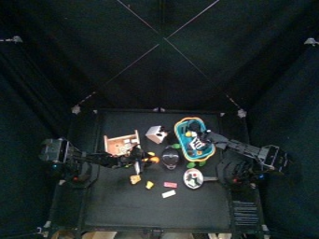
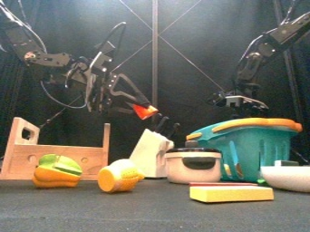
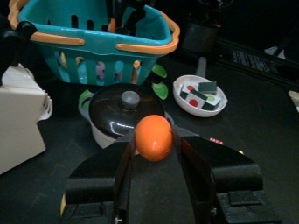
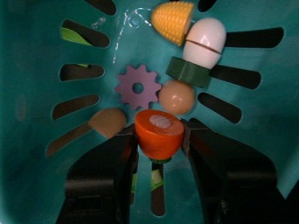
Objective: Assemble carrot
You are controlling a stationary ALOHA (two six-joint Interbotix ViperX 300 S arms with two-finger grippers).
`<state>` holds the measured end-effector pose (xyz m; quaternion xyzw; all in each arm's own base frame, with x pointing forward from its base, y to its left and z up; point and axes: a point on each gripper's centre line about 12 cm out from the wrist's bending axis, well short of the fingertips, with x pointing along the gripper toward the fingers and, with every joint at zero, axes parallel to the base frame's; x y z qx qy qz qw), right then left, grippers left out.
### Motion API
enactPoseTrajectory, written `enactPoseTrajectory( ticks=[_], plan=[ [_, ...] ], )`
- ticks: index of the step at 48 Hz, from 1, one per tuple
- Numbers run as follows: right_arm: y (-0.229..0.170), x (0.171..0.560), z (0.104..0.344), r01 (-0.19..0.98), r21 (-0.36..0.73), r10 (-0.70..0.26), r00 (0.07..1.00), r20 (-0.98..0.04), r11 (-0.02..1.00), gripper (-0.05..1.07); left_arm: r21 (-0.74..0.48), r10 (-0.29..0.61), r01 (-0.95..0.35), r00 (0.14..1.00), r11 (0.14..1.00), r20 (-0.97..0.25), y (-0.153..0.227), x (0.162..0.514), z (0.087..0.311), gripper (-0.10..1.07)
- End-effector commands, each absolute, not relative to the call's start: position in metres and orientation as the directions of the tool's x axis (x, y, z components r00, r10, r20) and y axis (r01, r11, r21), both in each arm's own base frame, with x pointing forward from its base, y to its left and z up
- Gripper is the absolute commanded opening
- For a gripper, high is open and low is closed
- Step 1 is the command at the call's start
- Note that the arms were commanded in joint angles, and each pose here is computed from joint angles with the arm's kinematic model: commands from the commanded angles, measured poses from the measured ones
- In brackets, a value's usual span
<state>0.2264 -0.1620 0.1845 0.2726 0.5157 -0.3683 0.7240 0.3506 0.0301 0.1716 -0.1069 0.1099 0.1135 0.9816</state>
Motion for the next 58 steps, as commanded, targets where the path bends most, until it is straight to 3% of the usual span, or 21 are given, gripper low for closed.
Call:
enactPoseTrajectory(
  ticks=[1, 11, 20, 26, 32, 41, 51, 58],
  plan=[
    [-0.167, 0.231, 0.201, 0.805, 0.025, -0.295, 0.245, -0.924, 0.593, 0.53, -0.196, 0.207, -0.245, 0.959, 0.950, -0.196, 0.031, 0.353, 0.183, 0.63],
    [-0.158, 0.236, 0.222, 0.748, -0.019, -0.364, 0.300, -0.882, 0.663, 0.53, -0.224, 0.236, -0.267, 0.959, 0.937, -0.156, 0.036, 0.353, 0.194, 0.63],
    [-0.136, 0.240, 0.248, 0.648, -0.066, -0.432, 0.425, -0.795, 0.759, 0.53, -0.273, 0.274, -0.296, 0.955, 0.915, -0.117, 0.039, 0.350, 0.205, 0.63],
    [-0.107, 0.249, 0.270, 0.521, -0.052, -0.420, 0.621, -0.661, 0.852, 0.53, -0.278, 0.296, -0.304, 0.953, 0.911, -0.070, 0.042, 0.350, 0.211, 0.63],
    [-0.082, 0.254, 0.289, 0.369, -0.025, -0.342, 0.831, -0.438, 0.929, 0.53, -0.287, 0.318, -0.306, 0.948, 0.907, -0.005, 0.044, 0.351, 0.217, 0.63],
    [-0.059, 0.253, 0.295, 0.209, 0.024, -0.201, 0.962, -0.183, 0.978, 0.53, -0.305, 0.336, -0.301, 0.940, 0.904, 0.068, 0.046, 0.352, 0.227, 0.63],
    [-0.067, 0.257, 0.280, 0.264, 0.175, -0.227, 0.952, -0.208, 0.948, 0.53, -0.272, 0.294, -0.254, 0.949, 0.928, 0.117, 0.042, 0.357, 0.236, 0.63],
    [-0.067, 0.269, 0.268, 0.274, 0.217, -0.216, 0.942, -0.256, 0.937, 0.53, -0.275, 0.293, -0.248, 0.946, 0.929, 0.136, 0.042, 0.361, 0.243, 0.63]
  ],
)
